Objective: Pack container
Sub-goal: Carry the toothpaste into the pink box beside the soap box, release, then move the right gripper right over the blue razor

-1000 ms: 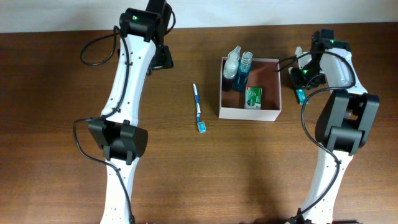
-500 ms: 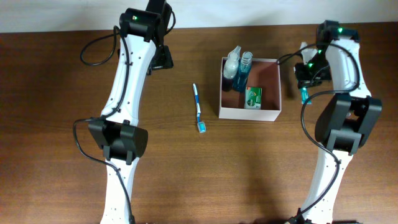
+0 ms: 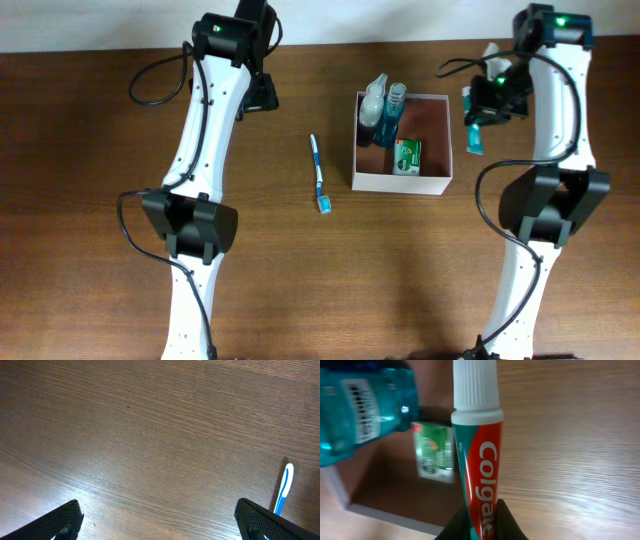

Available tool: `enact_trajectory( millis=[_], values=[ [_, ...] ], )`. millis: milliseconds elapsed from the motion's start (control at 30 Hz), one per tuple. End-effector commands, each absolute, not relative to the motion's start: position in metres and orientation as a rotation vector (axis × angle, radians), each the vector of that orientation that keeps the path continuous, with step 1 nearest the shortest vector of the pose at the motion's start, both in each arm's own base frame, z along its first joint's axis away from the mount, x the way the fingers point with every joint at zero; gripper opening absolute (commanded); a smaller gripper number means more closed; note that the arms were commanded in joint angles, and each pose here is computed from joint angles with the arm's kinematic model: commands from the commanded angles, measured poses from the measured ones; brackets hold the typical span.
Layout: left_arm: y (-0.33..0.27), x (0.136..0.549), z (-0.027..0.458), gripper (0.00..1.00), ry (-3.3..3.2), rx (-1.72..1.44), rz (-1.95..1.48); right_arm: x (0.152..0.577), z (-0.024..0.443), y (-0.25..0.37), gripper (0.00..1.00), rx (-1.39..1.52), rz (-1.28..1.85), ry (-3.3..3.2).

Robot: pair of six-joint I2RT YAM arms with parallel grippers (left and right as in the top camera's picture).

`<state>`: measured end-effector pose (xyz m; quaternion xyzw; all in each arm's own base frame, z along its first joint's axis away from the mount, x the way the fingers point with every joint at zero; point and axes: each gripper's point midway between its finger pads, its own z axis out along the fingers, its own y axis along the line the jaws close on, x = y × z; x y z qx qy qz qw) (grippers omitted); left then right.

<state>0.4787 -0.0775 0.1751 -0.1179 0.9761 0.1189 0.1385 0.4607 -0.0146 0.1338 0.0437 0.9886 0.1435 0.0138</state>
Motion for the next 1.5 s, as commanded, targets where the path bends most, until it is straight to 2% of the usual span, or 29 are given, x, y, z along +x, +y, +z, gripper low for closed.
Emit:
enact_trajectory(
  millis=[0, 100, 433, 600, 667, 867, 1033, 1233, 1467],
  values=[
    [-0.076, 0.478, 0.175, 0.99, 2.823, -0.322, 0.363, 0.461, 0.153, 0.015, 0.12, 0.135, 0.531, 3.040],
    [-0.076, 0.478, 0.175, 0.99, 2.823, -0.322, 0.363, 0.460, 0.153, 0.027, 0.15, 0.098, 0.532, 3.045],
    [-0.076, 0.478, 0.175, 0.99, 2.823, -0.322, 0.363, 0.460, 0.151, 0.033, 0.17, 0.068, 0.473, 3.062],
    [-0.076, 0.478, 0.175, 1.00, 2.823, -0.322, 0.363, 0.468, 0.150, 0.024, 0.24, 0.071, 0.412, 3.036],
    [-0.076, 0.478, 0.175, 0.99, 2.823, -0.322, 0.363, 0.471, 0.150, 0.017, 0.30, 0.089, 0.389, 3.027],
    [-0.076, 0.478, 0.175, 0.99, 2.823, -0.322, 0.363, 0.468, 0.147, -0.045, 0.40, 0.278, 0.206, 3.029],
    [-0.076, 0.478, 0.175, 0.99, 2.823, -0.322, 0.363, 0.440, 0.142, -0.125, 0.48, 0.439, -0.064, 3.083],
    [-0.076, 0.478, 0.175, 0.99, 2.823, -0.322, 0.363, 0.414, 0.131, -0.177, 0.49, 0.487, -0.053, 3.127],
    [-0.075, 0.478, 0.175, 0.99, 2.823, -0.323, 0.363, 0.361, 0.090, -0.206, 0.53, 0.562, 0.104, 3.287]
  ],
)
